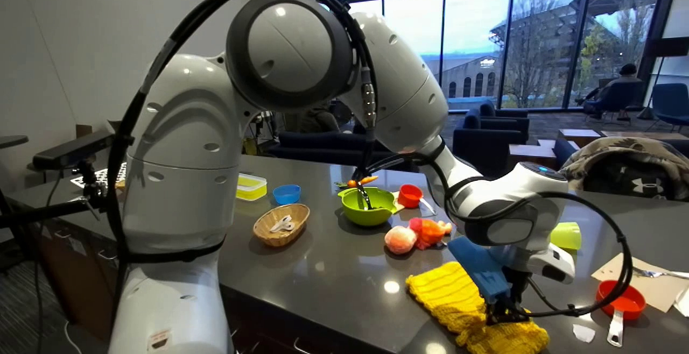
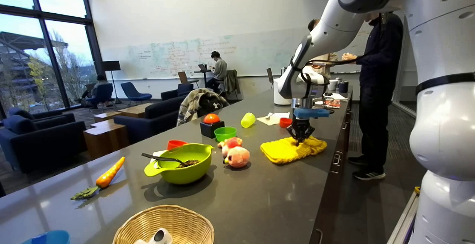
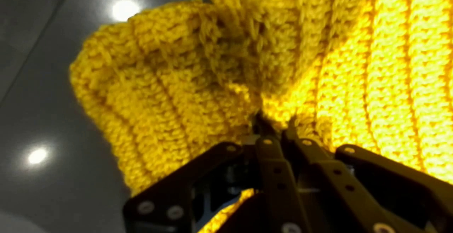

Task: Use the yellow towel to wipe the surface

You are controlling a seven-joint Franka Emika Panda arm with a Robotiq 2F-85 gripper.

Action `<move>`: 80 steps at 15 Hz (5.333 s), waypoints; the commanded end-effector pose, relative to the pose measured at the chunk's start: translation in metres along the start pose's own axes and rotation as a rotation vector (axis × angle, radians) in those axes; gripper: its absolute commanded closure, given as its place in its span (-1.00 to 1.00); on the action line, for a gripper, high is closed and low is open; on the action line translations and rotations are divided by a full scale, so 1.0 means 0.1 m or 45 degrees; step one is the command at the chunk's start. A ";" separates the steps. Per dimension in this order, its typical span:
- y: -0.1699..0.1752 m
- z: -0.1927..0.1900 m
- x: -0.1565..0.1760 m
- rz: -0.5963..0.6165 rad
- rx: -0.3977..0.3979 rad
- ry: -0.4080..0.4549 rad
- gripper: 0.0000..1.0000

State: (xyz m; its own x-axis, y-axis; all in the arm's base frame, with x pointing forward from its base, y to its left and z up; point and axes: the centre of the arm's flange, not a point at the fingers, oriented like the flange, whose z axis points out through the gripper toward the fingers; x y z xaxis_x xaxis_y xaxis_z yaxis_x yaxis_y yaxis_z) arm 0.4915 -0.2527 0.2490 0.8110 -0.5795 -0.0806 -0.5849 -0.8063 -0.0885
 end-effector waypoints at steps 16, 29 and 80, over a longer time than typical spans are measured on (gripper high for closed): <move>0.61 0.29 1.13 0.432 -0.085 0.053 0.96; 0.53 0.27 0.82 0.501 -0.001 0.137 0.96; -0.95 -0.61 -1.37 -0.385 -0.011 0.054 -1.00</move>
State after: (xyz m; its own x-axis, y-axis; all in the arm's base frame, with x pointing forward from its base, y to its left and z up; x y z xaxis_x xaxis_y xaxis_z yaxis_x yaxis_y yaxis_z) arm 0.4365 -0.1041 0.3291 0.9483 -0.3173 -0.0101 -0.3169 -0.9439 -0.0935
